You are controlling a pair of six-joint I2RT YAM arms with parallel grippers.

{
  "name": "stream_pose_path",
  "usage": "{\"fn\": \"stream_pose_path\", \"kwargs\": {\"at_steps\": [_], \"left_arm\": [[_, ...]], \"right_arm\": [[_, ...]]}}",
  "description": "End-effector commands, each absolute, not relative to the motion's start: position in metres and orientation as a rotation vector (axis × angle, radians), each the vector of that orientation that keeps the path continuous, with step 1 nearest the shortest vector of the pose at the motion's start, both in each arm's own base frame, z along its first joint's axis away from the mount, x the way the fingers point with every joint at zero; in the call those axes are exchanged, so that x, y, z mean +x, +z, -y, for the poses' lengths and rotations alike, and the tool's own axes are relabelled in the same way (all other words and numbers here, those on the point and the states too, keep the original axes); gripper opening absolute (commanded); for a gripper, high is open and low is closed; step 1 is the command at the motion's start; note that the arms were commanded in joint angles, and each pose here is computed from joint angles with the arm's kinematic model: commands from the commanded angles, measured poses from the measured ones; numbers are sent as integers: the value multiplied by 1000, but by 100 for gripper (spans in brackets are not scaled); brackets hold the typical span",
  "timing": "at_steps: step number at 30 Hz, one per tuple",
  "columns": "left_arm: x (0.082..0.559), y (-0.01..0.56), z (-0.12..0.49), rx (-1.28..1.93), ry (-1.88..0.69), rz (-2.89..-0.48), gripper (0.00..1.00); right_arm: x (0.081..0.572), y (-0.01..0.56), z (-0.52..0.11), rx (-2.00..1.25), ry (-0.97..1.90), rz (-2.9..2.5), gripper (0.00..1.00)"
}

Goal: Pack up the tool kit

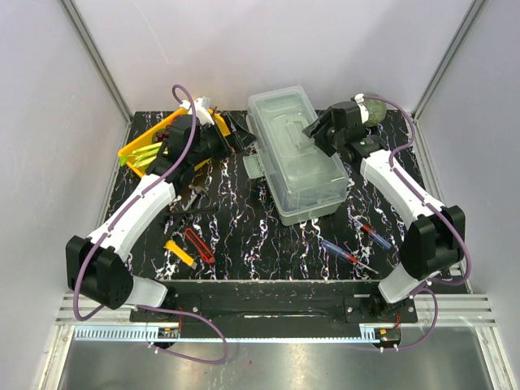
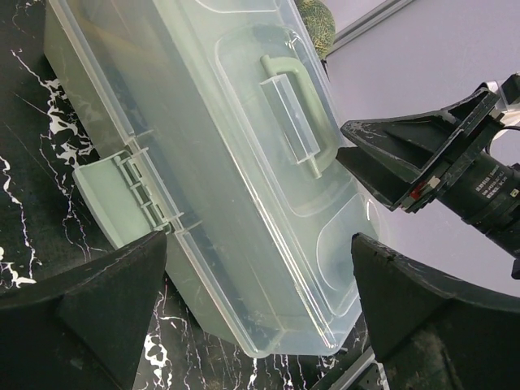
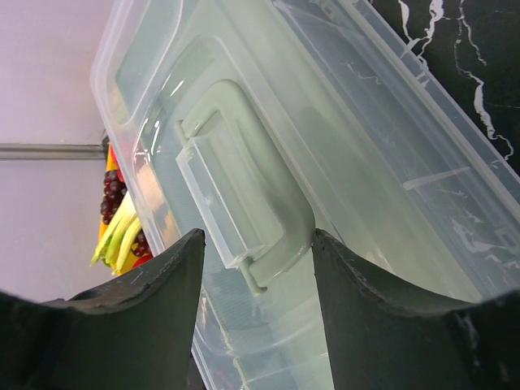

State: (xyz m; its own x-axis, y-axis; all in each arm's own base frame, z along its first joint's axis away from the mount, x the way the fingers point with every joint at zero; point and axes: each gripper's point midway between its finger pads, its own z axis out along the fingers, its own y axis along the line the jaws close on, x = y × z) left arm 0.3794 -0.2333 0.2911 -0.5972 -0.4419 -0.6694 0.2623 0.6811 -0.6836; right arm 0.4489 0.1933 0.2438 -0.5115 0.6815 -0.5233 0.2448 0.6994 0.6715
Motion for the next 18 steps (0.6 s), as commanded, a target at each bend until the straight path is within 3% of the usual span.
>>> {"fn": "stream_pose_path", "kwargs": {"at_steps": [1, 18], "left_arm": [[376, 315, 228, -114, -959, -1914, 99], [377, 304, 233, -95, -971, -1945, 99]], "right_arm": [[444, 283, -223, 652, 921, -1958, 61], [441, 299, -226, 565, 1020, -1811, 57]]}}
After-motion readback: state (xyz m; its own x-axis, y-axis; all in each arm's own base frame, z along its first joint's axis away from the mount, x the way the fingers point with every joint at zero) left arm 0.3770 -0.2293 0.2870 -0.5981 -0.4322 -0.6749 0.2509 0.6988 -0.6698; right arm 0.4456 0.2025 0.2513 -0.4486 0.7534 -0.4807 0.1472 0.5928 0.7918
